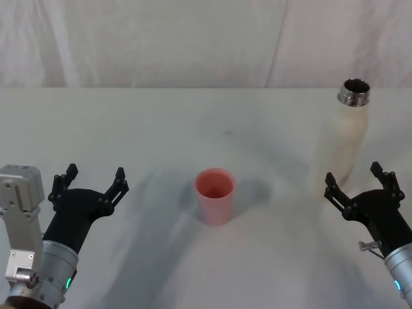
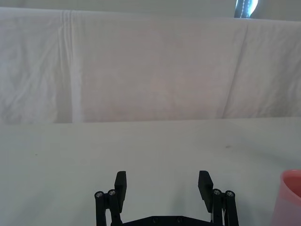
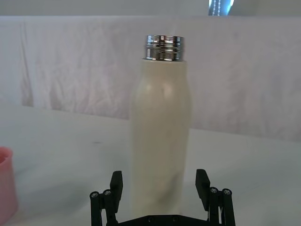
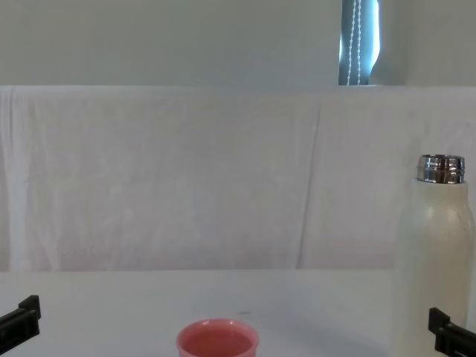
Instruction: Grasp the thermos with one hand and pour water into the cup lid.
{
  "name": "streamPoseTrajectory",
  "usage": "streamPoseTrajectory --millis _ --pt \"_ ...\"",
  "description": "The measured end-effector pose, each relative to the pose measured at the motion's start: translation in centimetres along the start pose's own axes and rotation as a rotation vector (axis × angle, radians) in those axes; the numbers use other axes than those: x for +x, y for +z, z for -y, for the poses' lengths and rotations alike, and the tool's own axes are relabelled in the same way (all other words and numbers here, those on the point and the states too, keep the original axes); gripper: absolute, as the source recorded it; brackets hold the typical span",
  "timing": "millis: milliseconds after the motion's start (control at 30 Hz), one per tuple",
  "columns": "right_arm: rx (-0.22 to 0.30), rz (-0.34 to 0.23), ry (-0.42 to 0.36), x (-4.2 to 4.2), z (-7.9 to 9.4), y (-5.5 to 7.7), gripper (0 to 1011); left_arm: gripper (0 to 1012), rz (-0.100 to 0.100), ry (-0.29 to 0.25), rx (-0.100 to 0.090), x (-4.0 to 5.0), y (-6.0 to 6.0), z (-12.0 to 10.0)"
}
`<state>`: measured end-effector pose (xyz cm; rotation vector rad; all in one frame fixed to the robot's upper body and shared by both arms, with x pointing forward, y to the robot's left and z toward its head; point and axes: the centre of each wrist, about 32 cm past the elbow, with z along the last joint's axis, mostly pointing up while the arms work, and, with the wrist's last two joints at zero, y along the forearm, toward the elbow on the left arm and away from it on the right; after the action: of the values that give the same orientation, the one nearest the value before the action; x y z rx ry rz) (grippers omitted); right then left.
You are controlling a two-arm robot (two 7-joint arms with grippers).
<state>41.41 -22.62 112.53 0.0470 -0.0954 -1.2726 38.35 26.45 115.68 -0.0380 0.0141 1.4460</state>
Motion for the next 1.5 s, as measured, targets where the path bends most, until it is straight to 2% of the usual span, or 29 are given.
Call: streamPoseTrajectory --millis 733,1500 --pt "0.015 -0.026 0.060 -1.90 0.2 -0.5 1000 1001 0.000 0.000 0.000 0.00 0.0 0.0" --pt "0.011 -0.033 0.068 -2.04 0.1 -0.7 1000 1001 0.000 0.000 0.000 0.00 0.0 0.0"
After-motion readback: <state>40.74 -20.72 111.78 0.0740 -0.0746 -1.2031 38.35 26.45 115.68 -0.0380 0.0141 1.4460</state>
